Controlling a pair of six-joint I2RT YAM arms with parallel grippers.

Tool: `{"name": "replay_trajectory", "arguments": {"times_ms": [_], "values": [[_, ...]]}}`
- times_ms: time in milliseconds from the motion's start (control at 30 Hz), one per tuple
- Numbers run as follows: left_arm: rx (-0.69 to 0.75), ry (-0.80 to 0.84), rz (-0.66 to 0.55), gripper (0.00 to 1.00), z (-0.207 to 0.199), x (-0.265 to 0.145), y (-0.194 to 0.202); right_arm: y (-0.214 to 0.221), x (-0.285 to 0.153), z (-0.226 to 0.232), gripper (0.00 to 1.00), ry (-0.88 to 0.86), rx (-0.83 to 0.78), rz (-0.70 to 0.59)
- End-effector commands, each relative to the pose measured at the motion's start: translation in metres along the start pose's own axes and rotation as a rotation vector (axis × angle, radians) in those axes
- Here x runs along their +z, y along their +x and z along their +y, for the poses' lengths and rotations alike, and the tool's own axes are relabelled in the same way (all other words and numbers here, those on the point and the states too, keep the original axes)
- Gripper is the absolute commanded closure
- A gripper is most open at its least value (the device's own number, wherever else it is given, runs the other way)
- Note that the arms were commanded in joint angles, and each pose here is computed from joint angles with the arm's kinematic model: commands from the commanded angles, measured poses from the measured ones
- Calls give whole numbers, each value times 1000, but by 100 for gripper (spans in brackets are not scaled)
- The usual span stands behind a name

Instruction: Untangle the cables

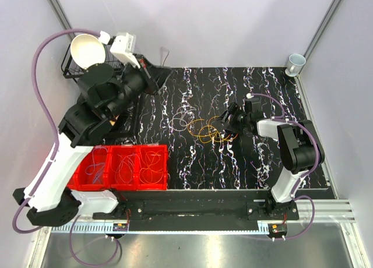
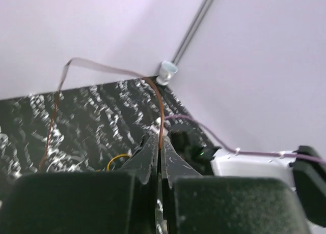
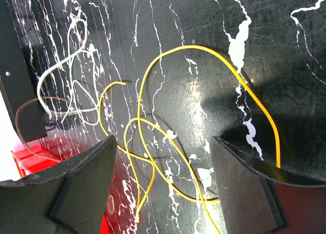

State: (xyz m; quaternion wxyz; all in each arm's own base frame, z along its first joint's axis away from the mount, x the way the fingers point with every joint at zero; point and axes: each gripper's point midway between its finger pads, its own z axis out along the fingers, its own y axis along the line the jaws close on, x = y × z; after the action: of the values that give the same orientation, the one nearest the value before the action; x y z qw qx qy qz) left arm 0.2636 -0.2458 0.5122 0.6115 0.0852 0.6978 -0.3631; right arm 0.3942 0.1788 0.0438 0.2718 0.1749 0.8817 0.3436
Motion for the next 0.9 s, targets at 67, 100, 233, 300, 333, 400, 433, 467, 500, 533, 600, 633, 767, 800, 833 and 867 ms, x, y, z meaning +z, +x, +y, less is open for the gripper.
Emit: {"name": "replay_trajectory", "arguments": {"times_ms": [67, 100, 233, 300, 333, 400, 433, 467, 500, 533, 600, 633, 767, 800, 833, 867], "values": [[12, -57, 133, 100, 27, 14, 61, -8, 1, 14, 20, -38, -18, -10], [7, -56, 135, 100, 26, 12, 62, -7, 1, 14, 20, -38, -17, -8], [-4, -29, 127, 100, 22, 4, 60, -7, 0, 16, 20, -42, -22, -11], [-8, -8, 100, 100, 17, -3, 50, -7, 0, 17, 20, -49, -24, -12], [-8, 6, 94, 100, 14, -5, 48, -8, -1, 18, 20, -51, -27, -14], [-11, 23, 77, 100, 10, -11, 42, -7, -1, 18, 20, -53, -26, -14], [-13, 28, 77, 100, 9, -12, 42, -8, -1, 20, 20, -61, -30, -15], [-13, 25, 74, 100, 10, -13, 42, -7, -2, 20, 20, -63, -32, -15], [-14, 19, 75, 100, 11, -13, 44, -9, -3, 22, 20, -68, -34, -20], [-16, -8, 83, 100, 18, -11, 50, -9, -4, 22, 20, -68, -34, -22], [-18, -52, 105, 100, 28, -5, 62, -8, -4, 21, 20, -65, -31, -21], [-15, -99, 120, 100, 39, -1, 72, -8, -4, 22, 20, -67, -32, -21], [1, -264, 215, 100, 80, 24, 123, -7, -4, 22, 20, -65, -28, -14], [4, -294, 238, 100, 88, 29, 135, -7, -5, 22, 20, -66, -29, -15], [8, -334, 293, 100, 99, 40, 160, -8, -5, 22, 20, -64, -29, -18], [10, -344, 325, 100, 103, 46, 173, -8, -5, 22, 20, -65, -30, -17]]}}
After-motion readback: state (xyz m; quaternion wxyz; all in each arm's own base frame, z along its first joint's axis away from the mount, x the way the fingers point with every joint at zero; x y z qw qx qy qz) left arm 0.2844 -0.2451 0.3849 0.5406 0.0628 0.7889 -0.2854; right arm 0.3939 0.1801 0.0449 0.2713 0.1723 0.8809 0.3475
